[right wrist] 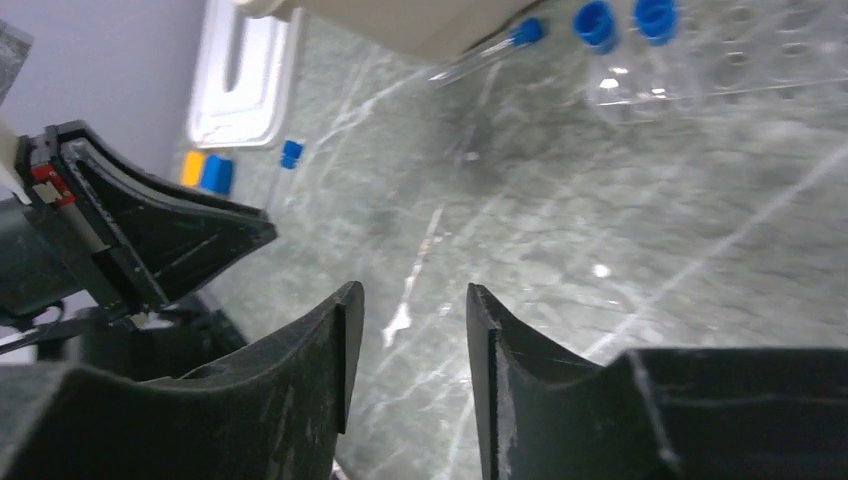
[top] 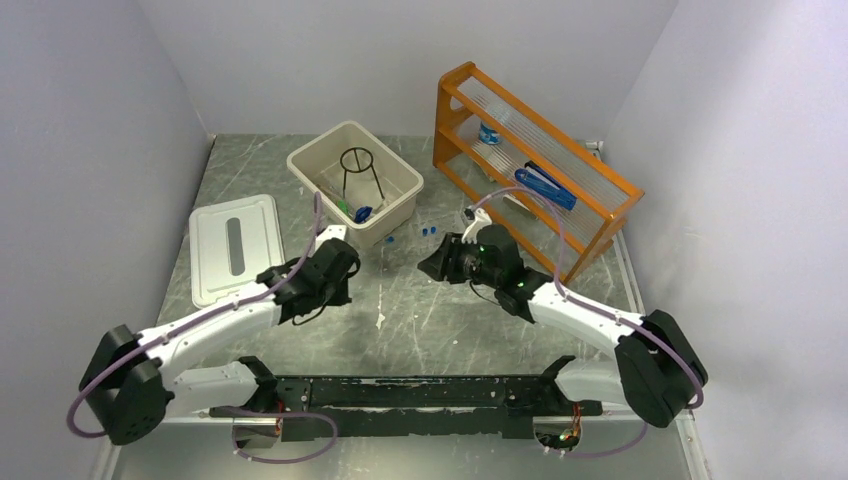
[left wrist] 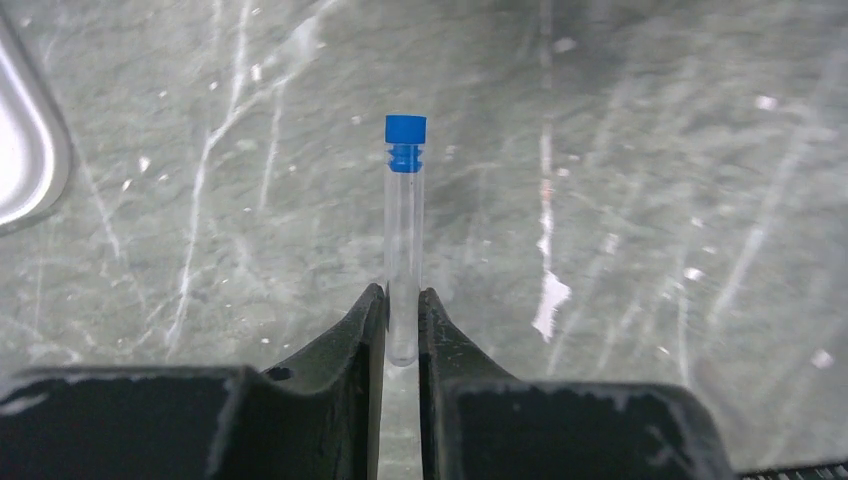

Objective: Organize the chemistry lab equipment

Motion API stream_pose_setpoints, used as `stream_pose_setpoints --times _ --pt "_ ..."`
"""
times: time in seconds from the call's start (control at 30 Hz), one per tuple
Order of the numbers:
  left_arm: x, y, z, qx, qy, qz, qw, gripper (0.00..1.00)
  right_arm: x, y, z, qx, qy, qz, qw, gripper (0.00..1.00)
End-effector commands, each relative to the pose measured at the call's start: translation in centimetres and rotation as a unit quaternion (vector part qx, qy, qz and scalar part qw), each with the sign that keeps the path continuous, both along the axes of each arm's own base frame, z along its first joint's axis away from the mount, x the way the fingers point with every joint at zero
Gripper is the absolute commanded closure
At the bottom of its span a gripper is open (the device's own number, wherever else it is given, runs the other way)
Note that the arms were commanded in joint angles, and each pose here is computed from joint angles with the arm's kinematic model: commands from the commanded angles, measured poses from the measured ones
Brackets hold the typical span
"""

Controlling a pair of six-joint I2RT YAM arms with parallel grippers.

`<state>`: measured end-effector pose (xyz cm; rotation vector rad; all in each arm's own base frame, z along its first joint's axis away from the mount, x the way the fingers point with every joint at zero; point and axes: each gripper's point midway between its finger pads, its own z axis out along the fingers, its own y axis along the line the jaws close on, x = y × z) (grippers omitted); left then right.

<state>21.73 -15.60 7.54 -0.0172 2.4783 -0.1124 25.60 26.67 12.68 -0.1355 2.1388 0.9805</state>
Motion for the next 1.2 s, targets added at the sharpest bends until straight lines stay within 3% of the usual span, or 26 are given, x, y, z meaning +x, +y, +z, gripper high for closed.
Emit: stream_pose_setpoints --times 0.0,0.27,0.57,0.73,1.17 --pt "-0.3 -3.3 2.9 -0.072 -0.038 -0.104 0.991 0.91 -1.1 3.3 3.6 0.087 0.029 0.057 0.994 0.52" --pt "-1.4 -7.9 7.0 -0.173 -0.080 -0.226 0.955 0.91 -1.7 7.0 5.8 0.133 0.077 0.098 0.983 0.37" --pt "-1.2 -9.0 8.8 -0.186 -0.101 -0.257 0.943 0.90 -1.2 8.7 4.3 0.124 0.144 0.094 0.977 0.37" --pt "-1.2 -9.0 8.9 -0.186 -0.103 -0.259 0.942 0.90 -1.6 9.5 4.1 0.139 0.168 0.112 0.969 0.44" --pt "-1.0 -8.7 9.0 -0.180 -0.110 -0.254 0.944 0.90 -1.5 10.5 4.4 0.167 0.177 0.129 0.961 0.76"
